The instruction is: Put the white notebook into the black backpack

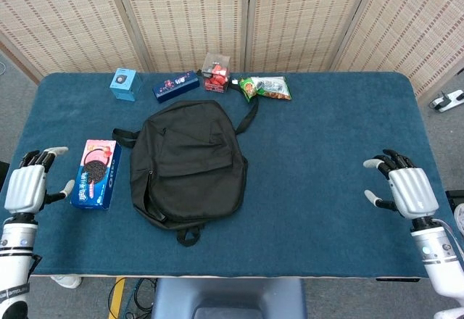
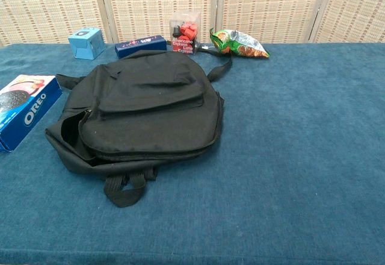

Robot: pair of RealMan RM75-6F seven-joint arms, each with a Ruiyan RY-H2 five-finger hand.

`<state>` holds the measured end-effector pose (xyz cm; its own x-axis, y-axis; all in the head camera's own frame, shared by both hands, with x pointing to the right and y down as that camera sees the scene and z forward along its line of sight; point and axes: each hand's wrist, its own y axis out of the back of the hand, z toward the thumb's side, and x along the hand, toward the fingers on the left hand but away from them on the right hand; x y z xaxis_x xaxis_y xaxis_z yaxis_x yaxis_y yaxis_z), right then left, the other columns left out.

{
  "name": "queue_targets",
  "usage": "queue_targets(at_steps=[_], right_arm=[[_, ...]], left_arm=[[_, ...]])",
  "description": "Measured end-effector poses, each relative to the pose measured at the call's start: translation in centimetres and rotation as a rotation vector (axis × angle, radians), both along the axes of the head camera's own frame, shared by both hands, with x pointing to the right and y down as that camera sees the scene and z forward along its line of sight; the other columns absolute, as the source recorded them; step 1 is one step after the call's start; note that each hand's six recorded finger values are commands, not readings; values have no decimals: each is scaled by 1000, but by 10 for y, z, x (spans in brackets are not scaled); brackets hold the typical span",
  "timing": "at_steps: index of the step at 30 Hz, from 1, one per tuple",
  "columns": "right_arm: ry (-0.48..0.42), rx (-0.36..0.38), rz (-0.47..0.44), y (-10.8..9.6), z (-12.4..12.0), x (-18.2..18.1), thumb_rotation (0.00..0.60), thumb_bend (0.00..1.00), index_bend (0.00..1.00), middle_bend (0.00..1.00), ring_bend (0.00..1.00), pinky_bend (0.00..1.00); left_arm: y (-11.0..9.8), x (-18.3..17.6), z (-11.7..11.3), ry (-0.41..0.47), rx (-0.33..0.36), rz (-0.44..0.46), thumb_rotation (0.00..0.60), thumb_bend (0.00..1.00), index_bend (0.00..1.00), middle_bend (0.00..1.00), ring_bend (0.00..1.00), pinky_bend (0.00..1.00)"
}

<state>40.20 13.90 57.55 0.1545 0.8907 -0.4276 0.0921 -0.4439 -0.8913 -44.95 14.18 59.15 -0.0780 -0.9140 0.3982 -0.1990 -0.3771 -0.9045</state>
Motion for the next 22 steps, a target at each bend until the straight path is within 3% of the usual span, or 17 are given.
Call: queue_targets(at_steps=[11,22], right_arm=[[53,28,98,28,-12,24,600,194,353,334,178,252],[74,6,127,42,-13,32,600,198,356,334,178,252]], left_arm=[[52,-20,-16,-112,-18,-79,600,298,277,219,248,111],[77,-18,-27,-143,-35,-90,600,299,279,218,247,101]])
